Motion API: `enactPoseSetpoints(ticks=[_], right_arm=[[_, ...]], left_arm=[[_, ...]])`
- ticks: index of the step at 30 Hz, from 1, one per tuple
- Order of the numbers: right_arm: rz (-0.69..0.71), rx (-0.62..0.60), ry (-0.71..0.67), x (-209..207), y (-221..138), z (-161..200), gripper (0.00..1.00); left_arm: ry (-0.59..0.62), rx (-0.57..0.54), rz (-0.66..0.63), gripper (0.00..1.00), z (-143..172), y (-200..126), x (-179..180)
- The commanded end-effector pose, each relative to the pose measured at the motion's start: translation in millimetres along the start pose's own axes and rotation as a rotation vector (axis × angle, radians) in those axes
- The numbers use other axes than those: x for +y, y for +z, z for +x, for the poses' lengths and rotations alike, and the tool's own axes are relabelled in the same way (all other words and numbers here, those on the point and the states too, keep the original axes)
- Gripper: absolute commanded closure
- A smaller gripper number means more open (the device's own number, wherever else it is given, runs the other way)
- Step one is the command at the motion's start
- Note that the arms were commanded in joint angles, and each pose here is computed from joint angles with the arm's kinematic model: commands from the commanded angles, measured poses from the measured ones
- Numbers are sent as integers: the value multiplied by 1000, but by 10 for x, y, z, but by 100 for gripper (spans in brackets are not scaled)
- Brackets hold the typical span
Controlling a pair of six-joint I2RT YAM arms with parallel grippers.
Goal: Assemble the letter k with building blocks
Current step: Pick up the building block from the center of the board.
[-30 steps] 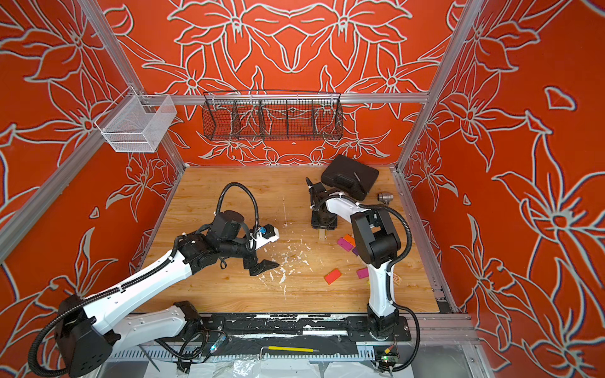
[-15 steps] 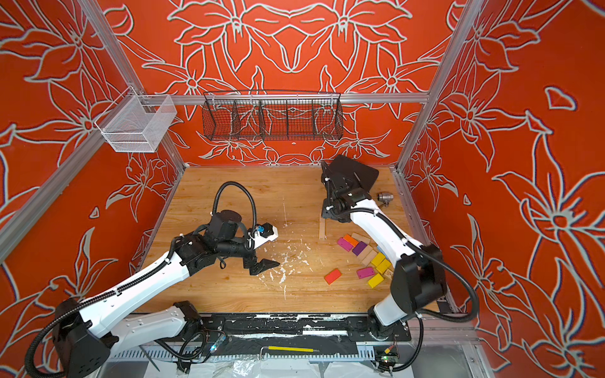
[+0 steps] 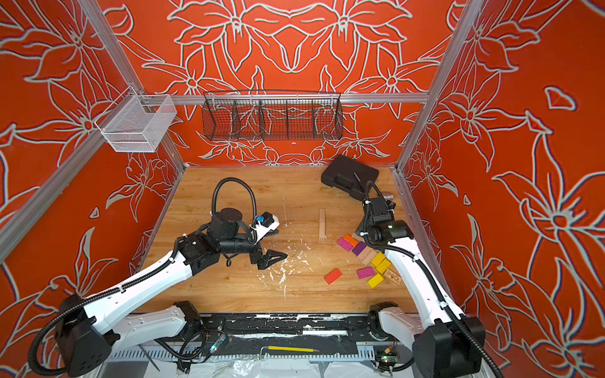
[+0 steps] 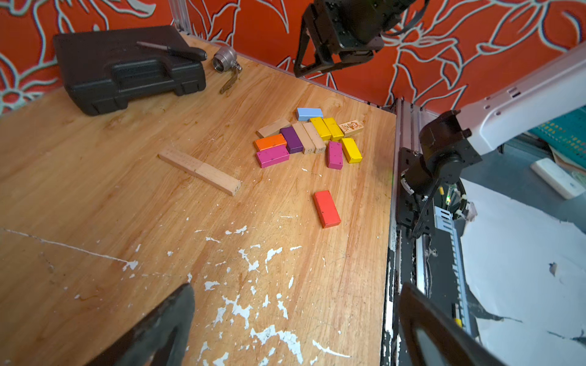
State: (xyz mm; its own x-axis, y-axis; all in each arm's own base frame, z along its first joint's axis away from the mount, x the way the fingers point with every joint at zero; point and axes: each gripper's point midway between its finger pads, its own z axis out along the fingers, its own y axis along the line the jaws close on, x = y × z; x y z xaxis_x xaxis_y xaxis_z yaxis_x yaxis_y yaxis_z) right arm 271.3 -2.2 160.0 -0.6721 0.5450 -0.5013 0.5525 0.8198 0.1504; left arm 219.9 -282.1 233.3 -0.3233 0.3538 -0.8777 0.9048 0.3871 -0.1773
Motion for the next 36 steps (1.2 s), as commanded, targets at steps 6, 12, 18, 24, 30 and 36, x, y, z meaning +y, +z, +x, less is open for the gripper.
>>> enactPoseSetpoints(ticks=[6,12,18,24,30,36], right_arm=[[105,265,20,-241,447,548,50],[135,366,45,-333,703,852,59],[201,369,34,-480,835,938,61],[180,380,36,-473,923,994,62],[185,395,23,-488,947,1020,64],[121,376,-4,-412,894,987,58]], left_arm=[[-29,-32,-30,3,-177,-58,-8],[-2,-40,-45,3,-198,-118,-18],[3,-40,-48,3,-192,-124,-15],[12,-33,-56,3,-175,-120,-3],[14,-28,-55,3,-160,-109,2],[10,-22,-54,3,-148,-92,10]])
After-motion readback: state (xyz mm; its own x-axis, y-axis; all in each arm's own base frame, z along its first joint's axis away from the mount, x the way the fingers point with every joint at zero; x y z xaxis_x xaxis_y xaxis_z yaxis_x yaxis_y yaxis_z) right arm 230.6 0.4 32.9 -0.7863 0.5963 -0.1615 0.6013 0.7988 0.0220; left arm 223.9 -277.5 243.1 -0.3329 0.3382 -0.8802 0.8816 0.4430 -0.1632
